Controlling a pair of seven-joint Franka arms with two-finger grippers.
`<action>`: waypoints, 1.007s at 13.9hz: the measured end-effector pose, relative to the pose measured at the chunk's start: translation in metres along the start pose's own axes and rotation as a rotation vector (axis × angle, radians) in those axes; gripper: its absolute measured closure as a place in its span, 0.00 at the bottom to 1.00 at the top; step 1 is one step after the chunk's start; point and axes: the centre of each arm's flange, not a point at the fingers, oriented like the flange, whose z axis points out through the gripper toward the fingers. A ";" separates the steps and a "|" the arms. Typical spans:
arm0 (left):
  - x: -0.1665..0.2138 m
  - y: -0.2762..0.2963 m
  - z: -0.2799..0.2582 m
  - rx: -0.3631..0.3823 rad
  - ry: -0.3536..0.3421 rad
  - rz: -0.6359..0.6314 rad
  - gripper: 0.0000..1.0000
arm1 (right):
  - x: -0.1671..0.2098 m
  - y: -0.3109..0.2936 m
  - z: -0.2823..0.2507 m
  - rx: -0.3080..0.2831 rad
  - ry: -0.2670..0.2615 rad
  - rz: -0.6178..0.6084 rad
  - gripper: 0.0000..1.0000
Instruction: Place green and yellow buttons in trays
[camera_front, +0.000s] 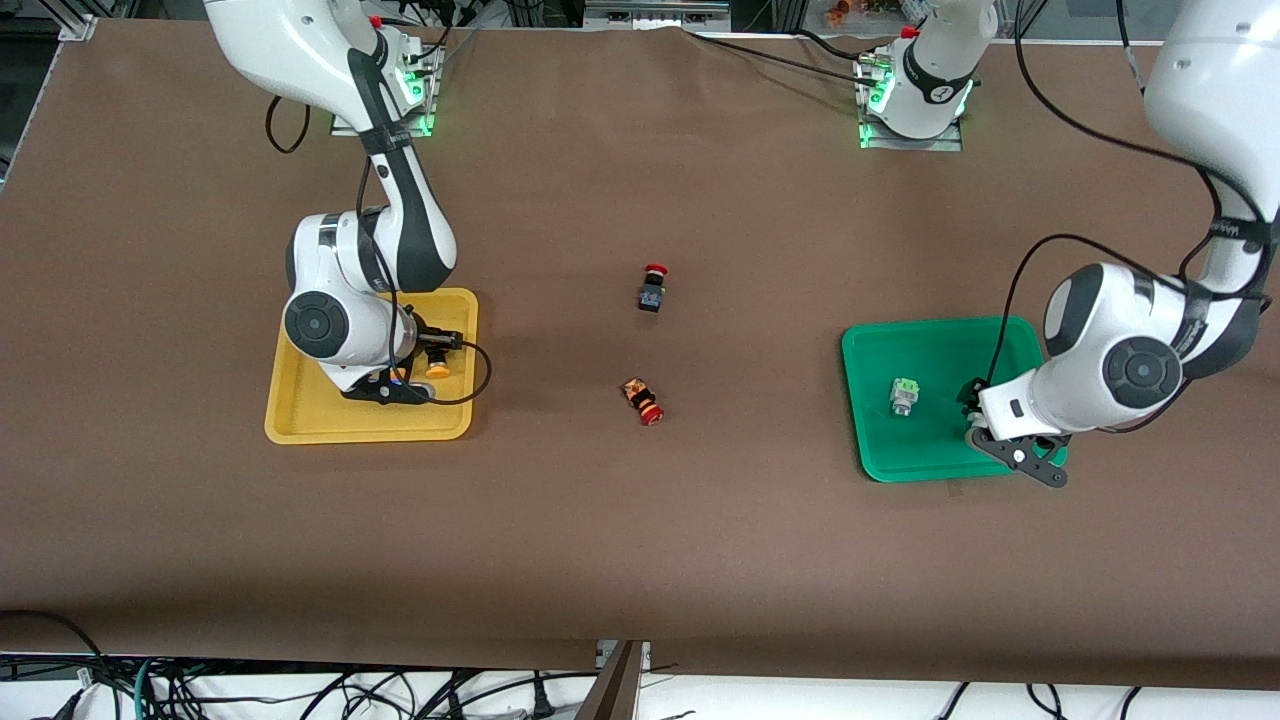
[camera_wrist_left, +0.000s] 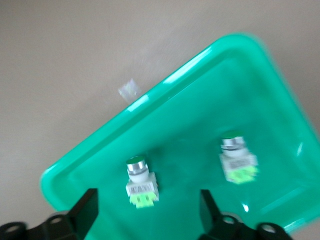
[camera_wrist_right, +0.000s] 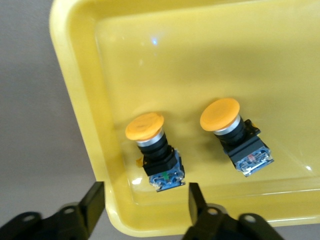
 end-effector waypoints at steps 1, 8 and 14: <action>0.003 0.013 -0.039 0.019 -0.009 0.002 0.00 | 0.000 -0.002 -0.007 0.006 0.010 -0.004 0.15; -0.022 0.044 -0.229 -0.055 0.011 -0.197 0.00 | -0.017 -0.009 -0.101 0.085 0.144 -0.054 0.00; -0.135 -0.019 -0.276 -0.088 0.054 -0.473 0.00 | -0.052 0.016 -0.177 0.111 0.163 -0.085 0.00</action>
